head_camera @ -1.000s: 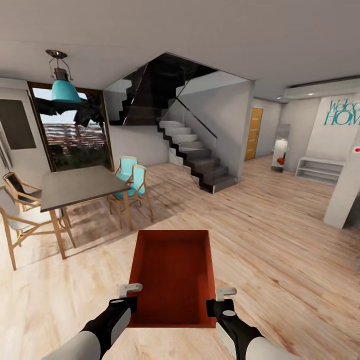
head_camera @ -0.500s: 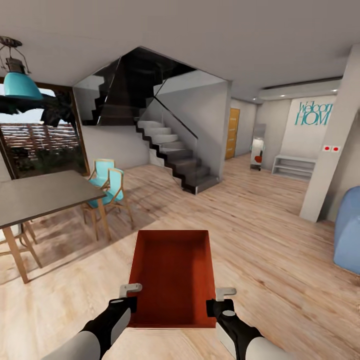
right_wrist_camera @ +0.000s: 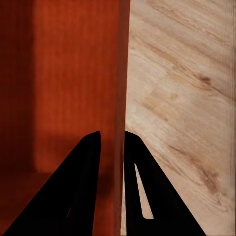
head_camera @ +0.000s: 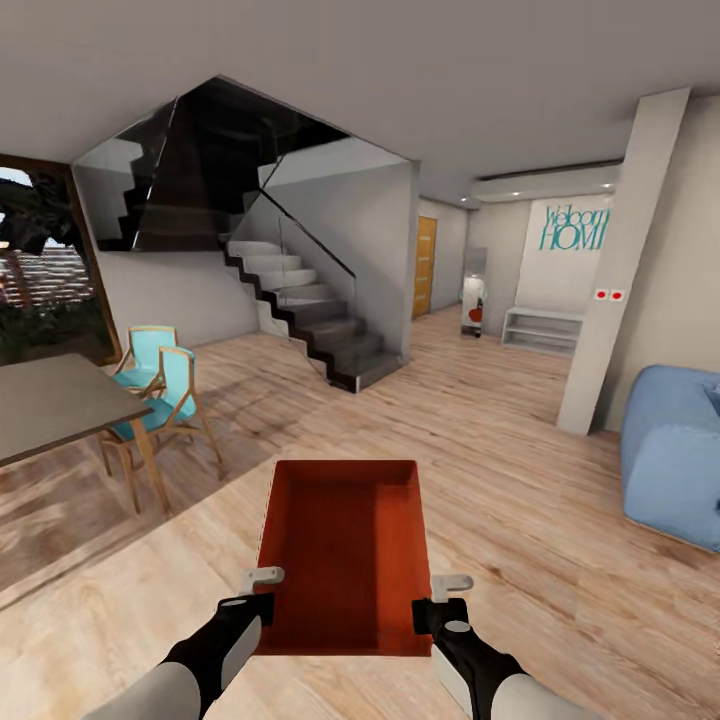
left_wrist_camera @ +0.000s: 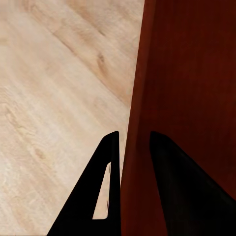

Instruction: Move the two storage containers from the living room to the garage. In the garage, place one container on the floor and stack the other container on top of it (either order is fine).

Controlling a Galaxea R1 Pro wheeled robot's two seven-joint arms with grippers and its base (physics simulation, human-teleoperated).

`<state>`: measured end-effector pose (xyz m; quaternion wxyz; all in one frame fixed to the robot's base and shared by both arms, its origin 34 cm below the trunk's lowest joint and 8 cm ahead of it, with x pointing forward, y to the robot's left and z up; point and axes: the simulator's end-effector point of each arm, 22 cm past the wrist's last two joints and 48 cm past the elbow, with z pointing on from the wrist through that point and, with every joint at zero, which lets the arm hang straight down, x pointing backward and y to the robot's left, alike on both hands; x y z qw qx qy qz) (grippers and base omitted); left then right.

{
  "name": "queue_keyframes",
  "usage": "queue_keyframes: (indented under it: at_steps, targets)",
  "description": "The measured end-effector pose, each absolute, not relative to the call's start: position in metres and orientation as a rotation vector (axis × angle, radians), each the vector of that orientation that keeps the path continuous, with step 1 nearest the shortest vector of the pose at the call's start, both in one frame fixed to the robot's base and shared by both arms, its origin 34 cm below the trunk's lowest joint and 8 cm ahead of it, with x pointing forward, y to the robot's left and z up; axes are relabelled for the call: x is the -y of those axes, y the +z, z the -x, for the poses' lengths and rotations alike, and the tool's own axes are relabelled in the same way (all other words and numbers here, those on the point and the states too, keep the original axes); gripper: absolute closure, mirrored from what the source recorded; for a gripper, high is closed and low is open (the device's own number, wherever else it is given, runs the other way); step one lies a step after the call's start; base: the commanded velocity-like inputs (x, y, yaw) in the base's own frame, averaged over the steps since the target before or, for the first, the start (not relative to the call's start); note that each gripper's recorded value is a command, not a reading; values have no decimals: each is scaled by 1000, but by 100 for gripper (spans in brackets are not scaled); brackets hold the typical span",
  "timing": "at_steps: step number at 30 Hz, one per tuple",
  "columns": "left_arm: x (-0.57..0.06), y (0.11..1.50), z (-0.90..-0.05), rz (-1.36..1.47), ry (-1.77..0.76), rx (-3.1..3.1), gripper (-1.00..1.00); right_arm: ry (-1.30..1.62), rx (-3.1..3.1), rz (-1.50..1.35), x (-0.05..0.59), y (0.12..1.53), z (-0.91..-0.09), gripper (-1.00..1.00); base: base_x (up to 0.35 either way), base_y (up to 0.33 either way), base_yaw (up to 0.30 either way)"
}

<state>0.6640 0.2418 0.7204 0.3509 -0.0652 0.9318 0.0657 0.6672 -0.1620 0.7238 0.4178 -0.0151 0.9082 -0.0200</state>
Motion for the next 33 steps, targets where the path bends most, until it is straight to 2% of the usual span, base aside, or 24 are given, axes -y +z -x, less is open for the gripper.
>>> queue_keyframes:
  at_steps: [28,33]
  targets:
    - [-242,721,-664,169,171,-2412,100,-50,-2278,37,162,724,-667,100,322,0,-242]
    - [-241,722,-665,169,171,-2409,100,-50,-2275,38,162,726,-668,100,322,0,-134]
